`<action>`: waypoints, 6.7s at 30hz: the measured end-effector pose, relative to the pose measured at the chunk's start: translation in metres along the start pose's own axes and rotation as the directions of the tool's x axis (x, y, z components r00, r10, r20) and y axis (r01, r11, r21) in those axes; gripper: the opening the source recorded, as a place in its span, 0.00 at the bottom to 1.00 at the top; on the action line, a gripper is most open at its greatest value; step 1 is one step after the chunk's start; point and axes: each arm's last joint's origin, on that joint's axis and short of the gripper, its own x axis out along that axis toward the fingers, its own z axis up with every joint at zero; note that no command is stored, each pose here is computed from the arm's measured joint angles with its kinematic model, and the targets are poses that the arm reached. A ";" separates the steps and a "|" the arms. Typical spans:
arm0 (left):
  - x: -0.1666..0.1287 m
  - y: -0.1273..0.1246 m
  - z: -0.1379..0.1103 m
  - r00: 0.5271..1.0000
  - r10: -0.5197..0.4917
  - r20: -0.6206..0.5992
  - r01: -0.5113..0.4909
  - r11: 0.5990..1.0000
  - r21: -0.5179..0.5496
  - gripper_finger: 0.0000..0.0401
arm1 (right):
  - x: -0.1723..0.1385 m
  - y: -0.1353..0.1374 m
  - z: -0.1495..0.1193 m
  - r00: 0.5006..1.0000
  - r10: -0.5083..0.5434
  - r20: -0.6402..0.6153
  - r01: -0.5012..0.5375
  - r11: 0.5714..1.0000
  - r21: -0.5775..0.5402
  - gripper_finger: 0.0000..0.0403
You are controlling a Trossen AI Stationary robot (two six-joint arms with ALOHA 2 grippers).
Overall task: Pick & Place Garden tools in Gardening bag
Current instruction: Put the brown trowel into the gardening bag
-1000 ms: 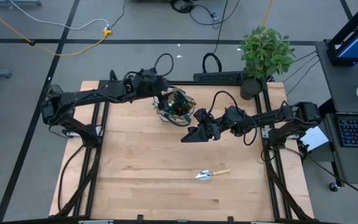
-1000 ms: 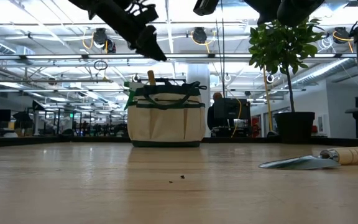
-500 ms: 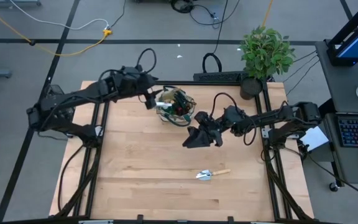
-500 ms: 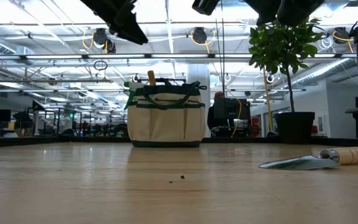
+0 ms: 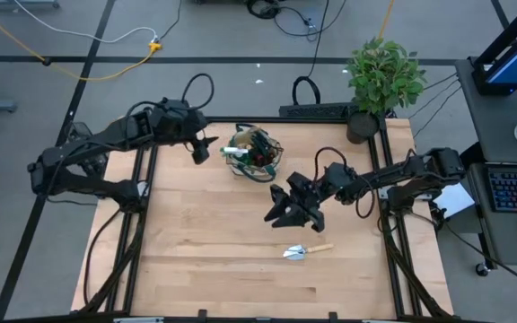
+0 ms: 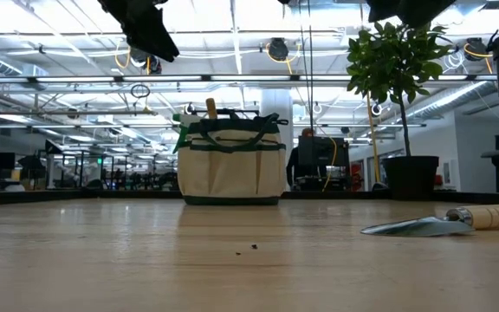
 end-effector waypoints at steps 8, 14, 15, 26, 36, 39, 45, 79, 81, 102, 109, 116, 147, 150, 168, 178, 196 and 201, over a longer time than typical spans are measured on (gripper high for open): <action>-0.003 -0.004 -0.001 0.992 -0.129 0.012 0.129 0.992 -0.011 0.64 | 0.020 0.008 -0.007 0.950 -0.148 -0.274 0.147 0.989 -0.023 0.32; -0.003 -0.005 -0.001 0.989 -0.150 0.009 0.150 0.988 -0.021 0.64 | 0.024 0.023 -0.016 0.758 -0.324 -0.567 0.314 0.942 -0.119 0.32; -0.003 -0.005 -0.002 0.989 -0.151 0.005 0.151 0.988 -0.022 0.64 | 0.024 0.025 -0.019 0.726 -0.350 -0.592 0.338 0.931 -0.136 0.32; -0.003 -0.006 -0.002 0.985 -0.173 0.000 0.173 0.985 -0.018 0.64 | 0.014 0.047 -0.053 0.468 -0.442 -0.766 0.488 0.851 -0.193 0.32; -0.003 -0.007 -0.002 0.985 -0.173 -0.001 0.173 0.985 -0.018 0.64 | -0.001 0.058 -0.071 0.264 -0.464 -0.846 0.544 0.796 -0.267 0.32; -0.003 -0.007 -0.002 0.985 -0.173 -0.003 0.173 0.985 -0.019 0.64 | -0.006 0.060 -0.074 0.207 -0.459 -0.864 0.556 0.782 -0.282 0.32; -0.003 -0.007 -0.003 0.985 -0.174 -0.005 0.174 0.985 -0.019 0.64 | -0.013 0.059 -0.074 0.141 -0.447 -0.883 0.823 0.549 -0.147 0.32; -0.003 -0.007 -0.003 0.985 -0.175 -0.007 0.175 0.983 0.061 0.64 | -0.039 0.054 -0.117 -0.014 -0.504 -0.864 0.994 0.085 -0.066 0.32; -0.003 -0.007 -0.003 0.984 -0.175 -0.008 0.176 0.983 0.061 0.64 | -0.045 0.052 -0.117 -0.062 -0.502 -0.863 0.981 0.129 -0.146 0.32; -0.003 -0.007 -0.003 0.984 -0.176 -0.008 0.176 0.984 0.032 0.64 | -0.063 0.037 -0.141 -0.043 -0.472 -0.881 0.740 0.577 -0.346 0.32; -0.003 -0.007 -0.003 0.984 -0.176 -0.007 0.176 0.984 0.019 0.64 | -0.066 0.036 -0.143 -0.052 -0.469 -0.882 0.690 0.622 -0.371 0.32; -0.003 -0.007 -0.003 0.984 -0.176 -0.007 0.176 0.984 0.004 0.64 | -0.063 0.036 -0.142 -0.020 -0.483 -0.876 0.603 0.693 -0.396 0.32; -0.003 -0.007 -0.003 0.985 -0.175 -0.003 0.175 0.984 -0.032 0.64 | -0.105 0.020 -0.179 -0.072 -0.473 -0.878 0.569 0.703 -0.426 0.14; -0.003 -0.007 -0.002 0.983 -0.182 0.004 0.182 0.981 -0.072 0.64 | -0.105 0.020 -0.179 -0.078 -0.487 -0.870 0.574 0.691 -0.439 0.14; -0.006 -0.018 0.011 0.896 -0.419 0.150 0.434 0.896 -0.092 0.64 | -0.078 0.010 -0.123 -0.192 -0.712 -0.675 0.470 0.537 -0.700 0.14; -0.009 -0.030 0.012 0.874 -0.463 0.146 0.474 0.879 -0.056 0.64 | -0.061 0.011 -0.095 -0.177 -0.773 -0.609 0.365 0.523 -0.770 0.14; 0.000 -0.055 0.031 0.775 -0.571 0.271 0.622 0.766 -0.163 0.64 | -0.017 0.022 -0.016 -0.157 -0.987 0.041 -0.267 0.003 -0.964 0.14; 0.014 -0.059 0.033 0.765 -0.587 0.265 0.643 0.719 -0.263 0.64 | 0.001 0.022 -0.002 -0.096 -0.968 0.231 -0.477 -0.159 -0.865 0.14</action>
